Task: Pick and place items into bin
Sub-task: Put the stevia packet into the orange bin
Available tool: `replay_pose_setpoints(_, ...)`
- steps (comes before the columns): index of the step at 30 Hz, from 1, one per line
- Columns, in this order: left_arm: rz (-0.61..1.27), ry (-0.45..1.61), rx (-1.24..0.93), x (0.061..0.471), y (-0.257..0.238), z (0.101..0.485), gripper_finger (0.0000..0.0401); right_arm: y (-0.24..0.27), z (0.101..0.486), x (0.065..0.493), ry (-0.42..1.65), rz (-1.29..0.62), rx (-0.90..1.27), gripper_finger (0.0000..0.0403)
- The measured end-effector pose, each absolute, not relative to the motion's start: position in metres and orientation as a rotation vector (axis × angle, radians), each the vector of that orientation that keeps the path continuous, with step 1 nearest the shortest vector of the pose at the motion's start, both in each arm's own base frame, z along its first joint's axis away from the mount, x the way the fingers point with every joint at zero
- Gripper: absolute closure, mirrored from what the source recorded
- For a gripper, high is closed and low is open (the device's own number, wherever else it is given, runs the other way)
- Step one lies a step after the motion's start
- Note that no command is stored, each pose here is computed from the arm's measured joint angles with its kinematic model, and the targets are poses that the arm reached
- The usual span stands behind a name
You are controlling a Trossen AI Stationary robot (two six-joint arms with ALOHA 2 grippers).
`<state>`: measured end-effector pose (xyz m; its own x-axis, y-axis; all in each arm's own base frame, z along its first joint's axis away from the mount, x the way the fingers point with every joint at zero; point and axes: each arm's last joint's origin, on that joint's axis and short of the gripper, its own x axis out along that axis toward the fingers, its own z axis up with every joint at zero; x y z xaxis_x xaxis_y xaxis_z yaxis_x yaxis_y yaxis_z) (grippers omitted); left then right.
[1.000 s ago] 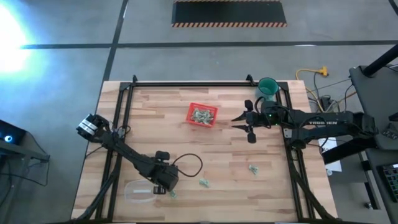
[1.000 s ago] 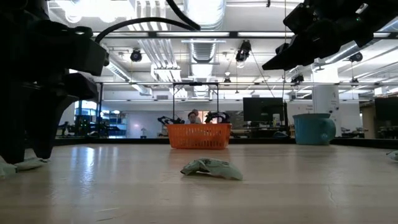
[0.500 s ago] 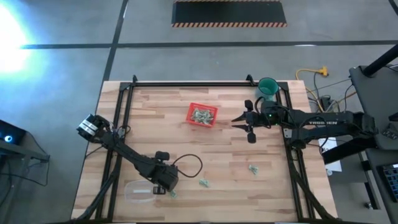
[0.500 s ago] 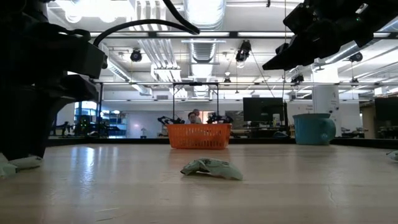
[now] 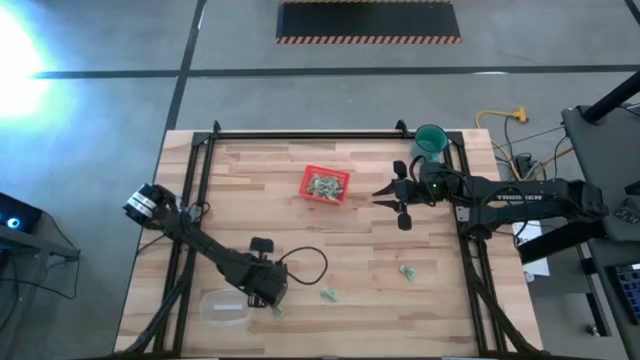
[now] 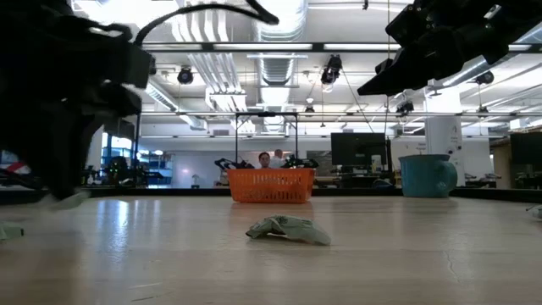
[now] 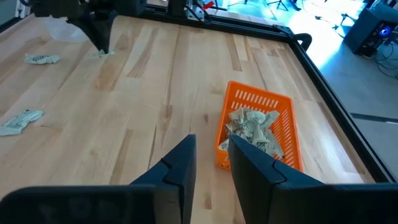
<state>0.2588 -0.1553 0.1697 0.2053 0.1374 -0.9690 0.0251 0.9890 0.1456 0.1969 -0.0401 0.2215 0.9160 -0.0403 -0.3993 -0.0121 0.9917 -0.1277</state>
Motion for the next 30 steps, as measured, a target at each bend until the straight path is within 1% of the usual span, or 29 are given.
replay_pose_setpoints(7,0.181,1.202,0.405,0.274,-0.145,0.186,0.0391,-0.040,0.222,0.197,0.413,-0.016,-0.125,0.0328)
replay_pose_setpoints(14,0.369,1.096,0.626,0.295,-0.116,0.202,0.0391,-0.040,0.221,0.197,0.413,-0.023,-0.090,0.0333)
replay_pose_setpoints(24,0.463,1.142,0.691,0.325,-0.047,0.210,0.0391,-0.039,0.208,0.193,0.451,-0.040,0.008,0.0321)
replay_pose_setpoints(30,0.486,1.134,0.692,0.339,-0.005,0.213,0.0391,-0.038,0.199,0.189,0.479,-0.052,0.070,0.0327)
